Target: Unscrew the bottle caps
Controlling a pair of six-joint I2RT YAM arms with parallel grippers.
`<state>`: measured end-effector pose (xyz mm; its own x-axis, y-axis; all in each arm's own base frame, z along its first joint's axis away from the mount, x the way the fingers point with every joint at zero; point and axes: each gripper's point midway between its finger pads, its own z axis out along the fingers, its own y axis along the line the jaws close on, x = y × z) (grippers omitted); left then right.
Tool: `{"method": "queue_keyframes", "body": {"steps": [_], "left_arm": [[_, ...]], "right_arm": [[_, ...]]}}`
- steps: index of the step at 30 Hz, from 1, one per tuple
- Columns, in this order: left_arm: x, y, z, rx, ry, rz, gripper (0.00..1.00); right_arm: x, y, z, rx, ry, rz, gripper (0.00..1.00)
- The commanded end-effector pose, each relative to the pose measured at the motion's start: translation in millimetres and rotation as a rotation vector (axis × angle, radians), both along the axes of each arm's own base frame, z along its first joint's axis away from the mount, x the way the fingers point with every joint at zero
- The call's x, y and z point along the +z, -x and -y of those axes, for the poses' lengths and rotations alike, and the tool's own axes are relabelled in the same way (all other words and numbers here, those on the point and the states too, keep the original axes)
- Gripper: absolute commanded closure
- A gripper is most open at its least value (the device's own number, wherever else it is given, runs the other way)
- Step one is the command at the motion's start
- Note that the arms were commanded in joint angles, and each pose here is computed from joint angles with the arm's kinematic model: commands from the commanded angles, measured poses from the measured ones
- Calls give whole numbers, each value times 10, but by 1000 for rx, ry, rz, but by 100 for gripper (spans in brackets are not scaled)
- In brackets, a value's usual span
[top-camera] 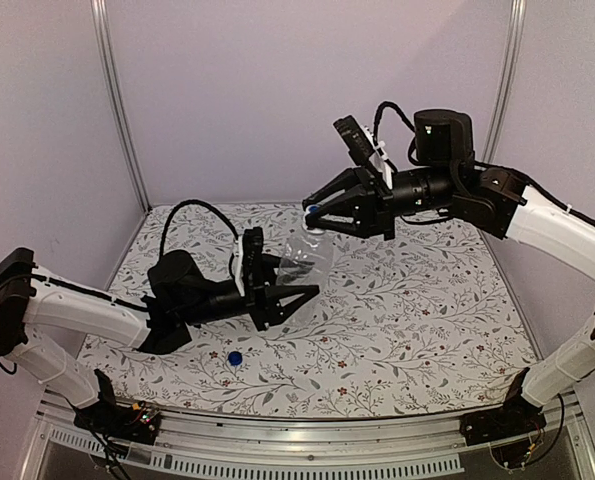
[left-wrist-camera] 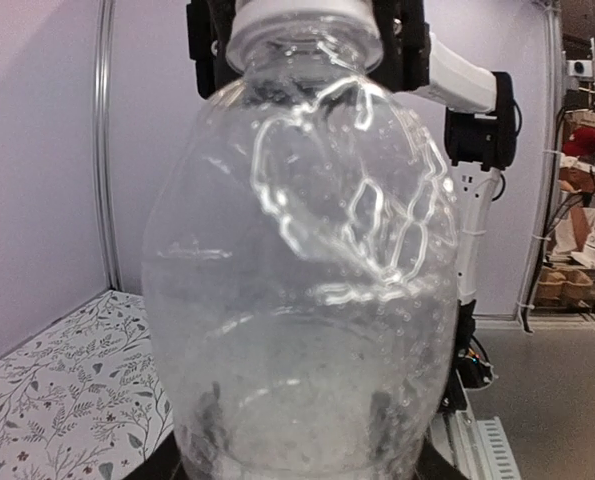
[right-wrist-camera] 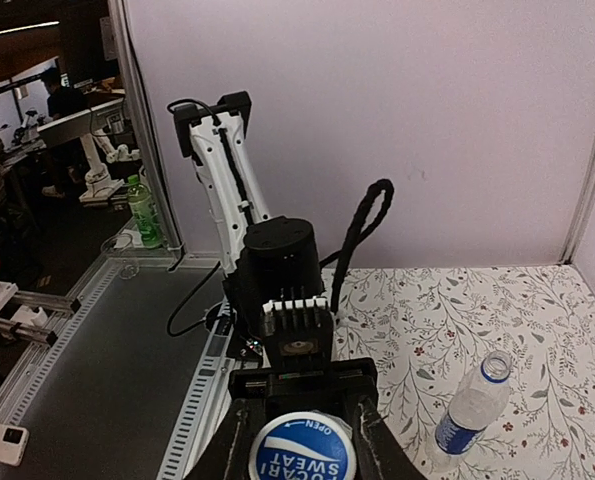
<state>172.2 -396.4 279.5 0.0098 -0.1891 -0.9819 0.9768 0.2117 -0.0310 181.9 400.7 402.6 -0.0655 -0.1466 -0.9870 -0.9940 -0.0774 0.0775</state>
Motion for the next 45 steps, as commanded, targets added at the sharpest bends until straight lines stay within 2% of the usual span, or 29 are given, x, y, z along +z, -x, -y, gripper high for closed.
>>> {"method": "queue_keyframes", "body": {"steps": [1, 7, 11, 16, 23, 26, 36, 40, 45], "left_arm": [[107, 347, 22, -202, 31, 56, 53], [98, 364, 14, -226, 43, 43, 54], [93, 332, 10, -215, 46, 37, 55], [63, 270, -3, -183, 43, 28, 56], [51, 167, -27, -129, 46, 14, 56], [56, 68, -43, -74, 50, 0, 56], [-9, -271, -84, 123, 19, -51, 56], [-23, -338, -92, 180, 7, -51, 56], [-37, -394, -88, 249, -10, -42, 55]], "right_arm": [[-18, 165, 98, 200, -25, 31, 86], [-65, 139, 114, 239, -25, 13, 83], [-94, 98, 92, 222, -16, 2, 76], [-115, -8, 82, 144, 0, -2, 60], [-71, -43, 128, 81, -4, -13, 22], [-19, -33, 173, 55, -15, -7, 12], [204, -252, 264, -144, -56, -41, 10], [249, -543, 267, -318, -77, -127, 11], [232, -700, 194, -465, -70, -167, 12]]}}
